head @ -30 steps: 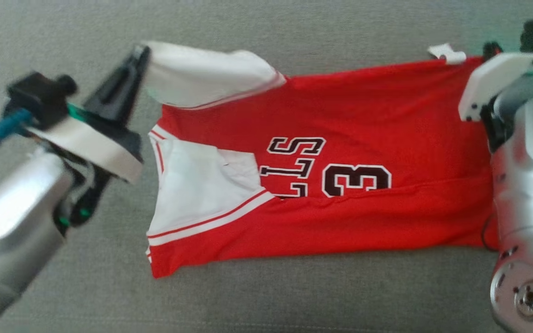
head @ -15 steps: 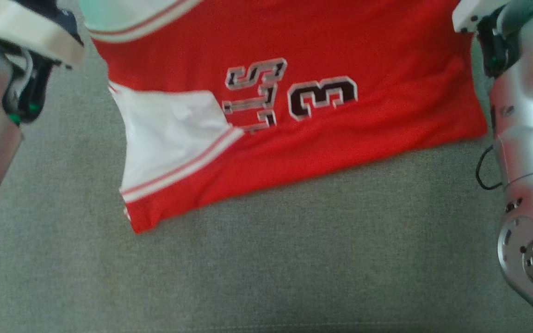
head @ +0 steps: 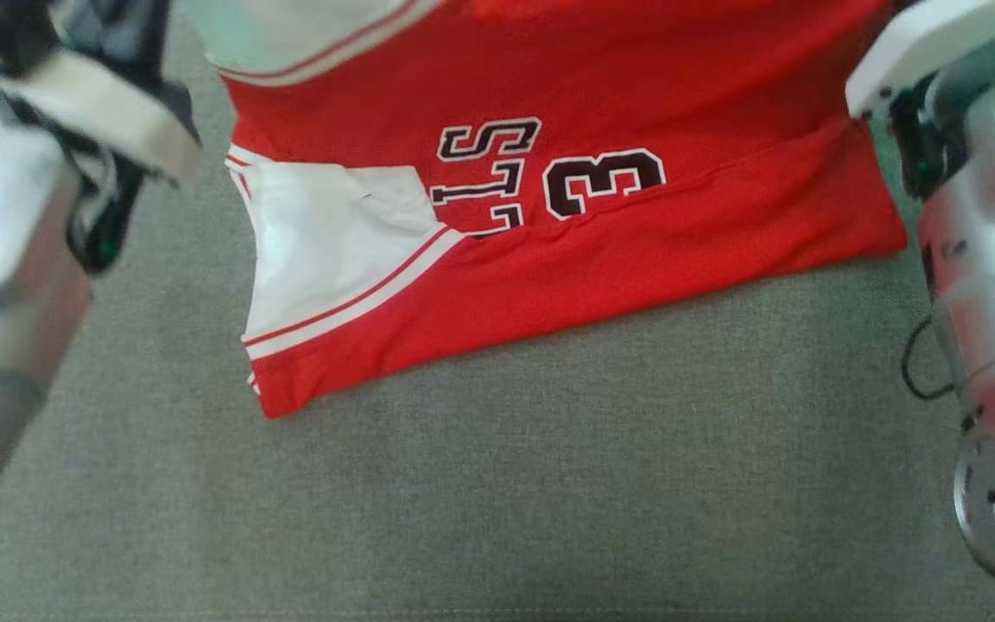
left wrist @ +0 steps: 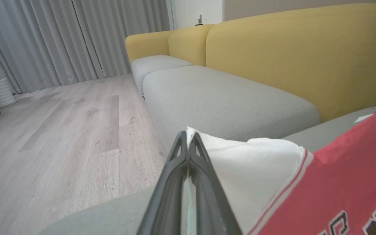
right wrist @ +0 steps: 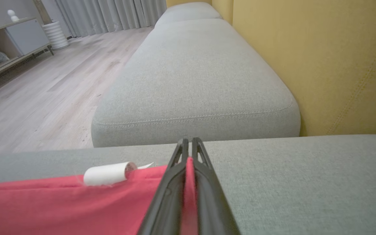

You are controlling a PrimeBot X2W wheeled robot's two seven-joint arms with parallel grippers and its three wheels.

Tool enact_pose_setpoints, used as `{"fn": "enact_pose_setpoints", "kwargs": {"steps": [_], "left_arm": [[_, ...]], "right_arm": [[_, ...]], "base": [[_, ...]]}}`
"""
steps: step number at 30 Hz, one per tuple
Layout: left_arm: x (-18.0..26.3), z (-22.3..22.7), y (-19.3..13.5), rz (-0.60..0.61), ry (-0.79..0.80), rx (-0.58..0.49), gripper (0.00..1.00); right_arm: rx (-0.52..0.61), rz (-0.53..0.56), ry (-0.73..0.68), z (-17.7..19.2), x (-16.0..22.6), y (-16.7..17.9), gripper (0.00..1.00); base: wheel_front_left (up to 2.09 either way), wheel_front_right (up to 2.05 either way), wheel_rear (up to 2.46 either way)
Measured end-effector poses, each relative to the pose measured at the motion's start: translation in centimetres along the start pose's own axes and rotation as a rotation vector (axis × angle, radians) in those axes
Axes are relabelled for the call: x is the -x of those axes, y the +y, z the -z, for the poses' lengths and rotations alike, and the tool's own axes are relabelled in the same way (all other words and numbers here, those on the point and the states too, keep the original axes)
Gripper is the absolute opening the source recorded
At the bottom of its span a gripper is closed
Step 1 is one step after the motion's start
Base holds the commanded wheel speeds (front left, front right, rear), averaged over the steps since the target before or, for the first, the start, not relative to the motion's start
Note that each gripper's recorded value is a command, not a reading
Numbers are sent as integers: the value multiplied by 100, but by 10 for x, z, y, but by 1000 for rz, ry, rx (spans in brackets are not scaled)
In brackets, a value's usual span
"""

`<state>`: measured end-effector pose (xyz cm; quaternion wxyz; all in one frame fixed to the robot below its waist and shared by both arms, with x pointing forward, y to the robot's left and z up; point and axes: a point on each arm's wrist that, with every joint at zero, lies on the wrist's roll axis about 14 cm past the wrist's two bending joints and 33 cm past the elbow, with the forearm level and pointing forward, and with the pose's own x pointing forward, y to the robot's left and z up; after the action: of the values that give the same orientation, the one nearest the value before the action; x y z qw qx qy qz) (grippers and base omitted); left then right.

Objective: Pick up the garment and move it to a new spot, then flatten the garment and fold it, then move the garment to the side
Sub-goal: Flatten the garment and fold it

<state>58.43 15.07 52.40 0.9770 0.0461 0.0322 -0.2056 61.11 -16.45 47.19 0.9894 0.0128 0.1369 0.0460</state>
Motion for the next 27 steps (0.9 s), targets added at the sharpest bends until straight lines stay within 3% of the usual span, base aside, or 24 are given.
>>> {"fn": "enact_pose_setpoints", "kwargs": {"steps": [12, 20, 27], "left_arm": [[83, 51, -45, 96, 149, 60, 0], [140, 87, -79, 158, 339, 101, 0], [156, 100, -99, 193, 403, 114, 0]], "right_arm": [[19, 0, 216, 56, 40, -14, 0], [67, -21, 393, 94, 72, -18, 0], [147, -16, 531, 117, 94, -35, 0]], "base": [[0, 0, 0], [0, 0, 0], [0, 0, 0]]}}
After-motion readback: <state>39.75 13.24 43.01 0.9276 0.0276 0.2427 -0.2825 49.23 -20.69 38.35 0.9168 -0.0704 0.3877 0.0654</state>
